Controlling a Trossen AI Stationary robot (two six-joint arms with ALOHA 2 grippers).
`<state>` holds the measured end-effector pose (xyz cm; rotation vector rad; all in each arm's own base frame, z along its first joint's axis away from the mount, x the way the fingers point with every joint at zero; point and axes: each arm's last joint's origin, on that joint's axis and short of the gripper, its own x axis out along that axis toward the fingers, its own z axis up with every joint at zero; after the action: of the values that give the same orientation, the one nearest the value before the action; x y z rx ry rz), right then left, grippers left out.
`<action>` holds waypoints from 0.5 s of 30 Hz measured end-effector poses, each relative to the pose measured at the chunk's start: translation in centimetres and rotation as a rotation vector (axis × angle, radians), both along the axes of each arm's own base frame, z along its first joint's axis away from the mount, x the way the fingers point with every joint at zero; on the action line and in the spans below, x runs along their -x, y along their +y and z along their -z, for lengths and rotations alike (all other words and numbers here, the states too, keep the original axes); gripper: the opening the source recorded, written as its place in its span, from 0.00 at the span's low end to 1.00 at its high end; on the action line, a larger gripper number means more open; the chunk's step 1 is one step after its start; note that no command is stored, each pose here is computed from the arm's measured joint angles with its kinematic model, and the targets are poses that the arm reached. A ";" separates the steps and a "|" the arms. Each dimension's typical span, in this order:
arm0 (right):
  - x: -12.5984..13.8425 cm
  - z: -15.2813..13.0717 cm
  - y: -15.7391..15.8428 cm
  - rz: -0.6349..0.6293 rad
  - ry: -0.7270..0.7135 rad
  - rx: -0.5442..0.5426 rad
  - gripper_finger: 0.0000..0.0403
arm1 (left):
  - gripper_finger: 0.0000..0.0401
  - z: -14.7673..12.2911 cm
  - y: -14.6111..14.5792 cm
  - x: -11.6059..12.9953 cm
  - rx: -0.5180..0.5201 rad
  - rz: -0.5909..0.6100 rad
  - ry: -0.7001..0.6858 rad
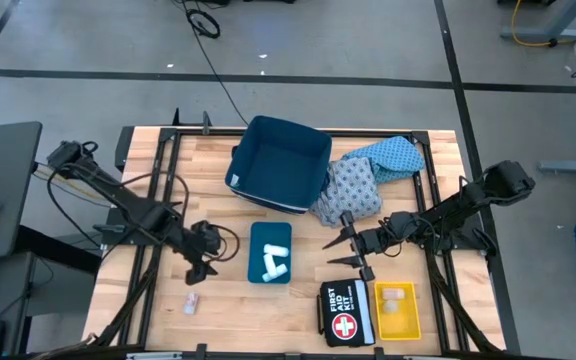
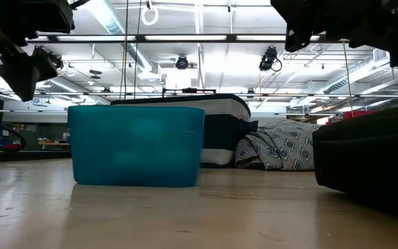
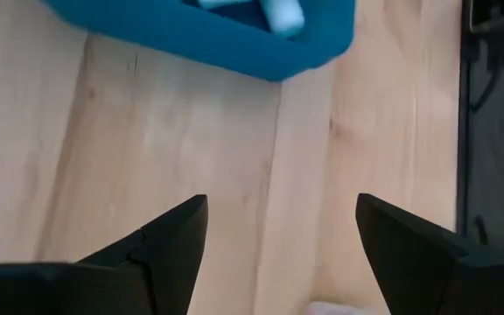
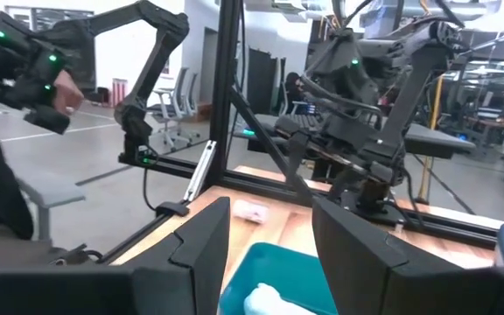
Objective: Pick & place medical supplies in basket/bin
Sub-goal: Put the transparent bottle in the yellow bin
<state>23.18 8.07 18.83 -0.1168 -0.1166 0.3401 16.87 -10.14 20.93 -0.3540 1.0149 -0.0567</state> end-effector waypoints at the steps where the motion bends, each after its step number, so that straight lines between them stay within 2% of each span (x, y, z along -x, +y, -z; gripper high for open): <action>1: 0.0 0.0 0.0 0.007 -0.001 0.005 0.43 | 0.69 0.0 -0.1 0.1 0.016 -0.031 0.005; 7: 0.0 0.1 0.0 0.014 0.006 0.016 0.43 | 0.69 0.0 -1.6 1.0 0.133 -0.219 0.027; 15: 0.0 0.5 0.0 0.014 0.045 0.035 0.43 | 0.69 0.9 -5.8 2.2 0.291 -0.364 0.018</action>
<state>23.23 8.04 18.31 -0.1441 -0.0652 0.3308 14.67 -15.90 20.02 -0.8010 0.9473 0.1287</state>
